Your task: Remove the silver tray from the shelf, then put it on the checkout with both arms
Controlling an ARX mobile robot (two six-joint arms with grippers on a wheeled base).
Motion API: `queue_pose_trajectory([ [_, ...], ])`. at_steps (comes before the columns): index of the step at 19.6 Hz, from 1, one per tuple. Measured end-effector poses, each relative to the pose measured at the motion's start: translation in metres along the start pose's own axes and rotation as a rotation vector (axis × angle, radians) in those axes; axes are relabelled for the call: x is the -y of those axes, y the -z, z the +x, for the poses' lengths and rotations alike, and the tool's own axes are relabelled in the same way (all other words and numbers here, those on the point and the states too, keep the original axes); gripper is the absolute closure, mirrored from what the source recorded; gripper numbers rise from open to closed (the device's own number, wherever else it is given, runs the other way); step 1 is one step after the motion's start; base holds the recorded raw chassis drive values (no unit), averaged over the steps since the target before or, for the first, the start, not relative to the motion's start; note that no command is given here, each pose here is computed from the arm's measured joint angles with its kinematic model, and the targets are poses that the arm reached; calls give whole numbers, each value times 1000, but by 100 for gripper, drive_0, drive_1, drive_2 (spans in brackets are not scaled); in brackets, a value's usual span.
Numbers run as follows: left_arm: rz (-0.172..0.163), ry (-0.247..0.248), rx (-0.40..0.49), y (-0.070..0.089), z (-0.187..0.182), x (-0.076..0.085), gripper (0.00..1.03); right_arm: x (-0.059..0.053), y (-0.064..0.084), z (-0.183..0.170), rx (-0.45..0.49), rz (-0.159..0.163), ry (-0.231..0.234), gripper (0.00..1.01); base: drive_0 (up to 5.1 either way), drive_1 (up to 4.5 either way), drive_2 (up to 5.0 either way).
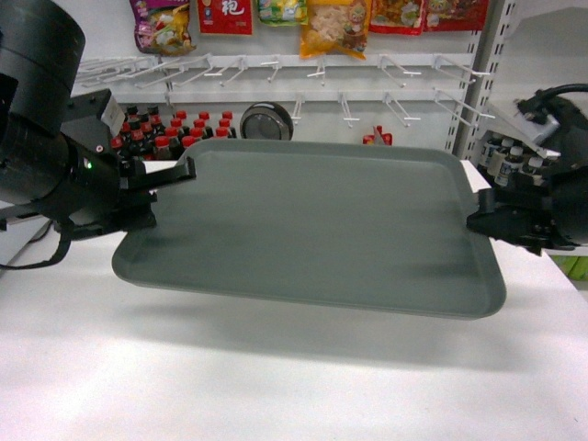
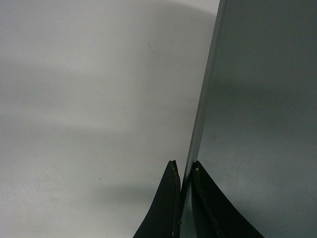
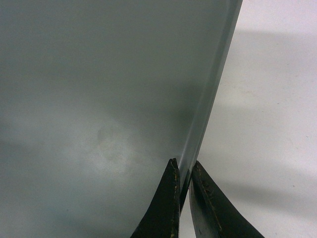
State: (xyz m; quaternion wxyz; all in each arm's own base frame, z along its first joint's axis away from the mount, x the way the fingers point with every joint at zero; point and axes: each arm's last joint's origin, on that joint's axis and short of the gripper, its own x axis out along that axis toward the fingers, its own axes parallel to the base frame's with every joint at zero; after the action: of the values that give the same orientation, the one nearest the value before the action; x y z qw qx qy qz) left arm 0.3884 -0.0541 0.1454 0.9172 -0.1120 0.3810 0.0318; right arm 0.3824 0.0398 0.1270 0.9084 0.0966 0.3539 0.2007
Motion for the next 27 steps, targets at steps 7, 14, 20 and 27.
queue_pose_trajectory([
  [7,-70,-64,-106,21,33,-11,99,-5,5,55,-114,-120,70,98,0,0,0],
  [14,-88,-82,-170,41,49,-8,99,-2,26,77,-166,-157,143,98,0,0,0],
  [20,-202,-135,-148,44,54,-6,65,-11,35,84,-156,-293,142,59,0,0,0],
  [27,-209,-202,97,19,4,-12,24,1,3,53,51,-276,221,20,0,0,0],
])
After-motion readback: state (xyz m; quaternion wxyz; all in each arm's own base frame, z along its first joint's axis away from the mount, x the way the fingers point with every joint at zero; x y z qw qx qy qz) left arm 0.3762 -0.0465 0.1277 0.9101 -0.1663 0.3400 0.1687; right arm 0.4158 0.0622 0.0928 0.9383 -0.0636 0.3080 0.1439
